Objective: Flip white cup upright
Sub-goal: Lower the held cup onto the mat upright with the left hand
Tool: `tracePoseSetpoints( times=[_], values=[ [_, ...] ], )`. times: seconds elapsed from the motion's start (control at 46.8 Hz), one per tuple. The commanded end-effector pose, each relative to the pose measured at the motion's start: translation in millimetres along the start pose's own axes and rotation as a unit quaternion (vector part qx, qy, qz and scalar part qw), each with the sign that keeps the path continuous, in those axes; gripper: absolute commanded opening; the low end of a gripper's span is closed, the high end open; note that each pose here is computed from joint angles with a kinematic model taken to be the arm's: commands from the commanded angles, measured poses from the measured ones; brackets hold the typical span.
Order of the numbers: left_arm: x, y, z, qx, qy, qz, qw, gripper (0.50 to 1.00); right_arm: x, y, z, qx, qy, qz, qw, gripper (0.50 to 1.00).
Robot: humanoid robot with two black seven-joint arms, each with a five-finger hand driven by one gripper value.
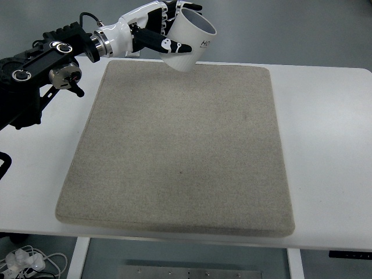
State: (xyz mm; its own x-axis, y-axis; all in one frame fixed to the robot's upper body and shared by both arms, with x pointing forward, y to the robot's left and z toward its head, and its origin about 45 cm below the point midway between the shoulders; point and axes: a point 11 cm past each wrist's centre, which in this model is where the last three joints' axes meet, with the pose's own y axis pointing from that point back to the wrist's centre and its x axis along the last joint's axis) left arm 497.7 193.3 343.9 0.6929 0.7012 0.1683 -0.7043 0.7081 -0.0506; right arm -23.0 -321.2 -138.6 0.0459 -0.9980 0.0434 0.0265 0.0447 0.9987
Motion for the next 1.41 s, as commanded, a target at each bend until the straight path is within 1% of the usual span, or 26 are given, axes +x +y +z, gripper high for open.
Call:
tracePoseSetpoints(
  times=[0.0, 0.171, 0.278, 0.342, 0.427, 0.513, 0.556, 0.641, 0.876, 1.047, 1.154, 1.389],
  values=[
    [3, 3, 0, -0.023, 0.024, 0.014, 0.999, 0.563, 0, 0, 0, 0.000, 0.000, 0.000, 1.000, 0.952],
    [12, 16, -10, -0.057, 0.069, 0.050, 0.995, 0.563, 0, 0, 0, 0.000, 0.000, 0.000, 1.000, 0.952],
    [11, 17, -12, -0.088, 0.098, 0.064, 0.989, 0.566, 0, 0, 0, 0.000, 0.000, 0.000, 1.000, 0.952],
    [11, 21, -22, -0.099, 0.119, 0.077, 0.985, 0.566, 0, 0, 0, 0.000, 0.000, 0.000, 1.000, 0.952],
    [8, 22, -23, -0.133, 0.141, 0.086, 0.977, 0.578, 0, 0, 0, 0.000, 0.000, 0.000, 1.000, 0.952],
    [6, 26, -29, -0.166, 0.153, 0.101, 0.969, 0.578, 0, 0, 0, 0.000, 0.000, 0.000, 1.000, 0.952],
    [2, 27, -33, -0.175, 0.158, 0.104, 0.966, 0.576, 0, 0, 0, 0.000, 0.000, 0.000, 1.000, 0.952],
    [-3, 29, -43, -0.169, 0.166, 0.105, 0.966, 0.574, 0, 0, 0, 0.000, 0.000, 0.000, 1.000, 0.952],
    [-15, 22, -50, -0.152, 0.154, 0.089, 0.972, 0.574, 0, 0, 0, 0.000, 0.000, 0.000, 1.000, 0.952],
    [-17, 22, -59, -0.115, 0.085, 0.086, 0.986, 0.574, 0, 0, 0, 0.000, 0.000, 0.000, 1.000, 0.952],
    [-21, 26, -73, -0.089, 0.053, 0.093, 0.990, 0.576, 0, 0, 0, 0.000, 0.000, 0.000, 1.000, 0.952],
    [-45, 26, -106, -0.042, -0.025, 0.118, 0.992, 0.587, 0, 0, 0, 0.000, 0.000, 0.000, 1.000, 0.952]
  ],
)
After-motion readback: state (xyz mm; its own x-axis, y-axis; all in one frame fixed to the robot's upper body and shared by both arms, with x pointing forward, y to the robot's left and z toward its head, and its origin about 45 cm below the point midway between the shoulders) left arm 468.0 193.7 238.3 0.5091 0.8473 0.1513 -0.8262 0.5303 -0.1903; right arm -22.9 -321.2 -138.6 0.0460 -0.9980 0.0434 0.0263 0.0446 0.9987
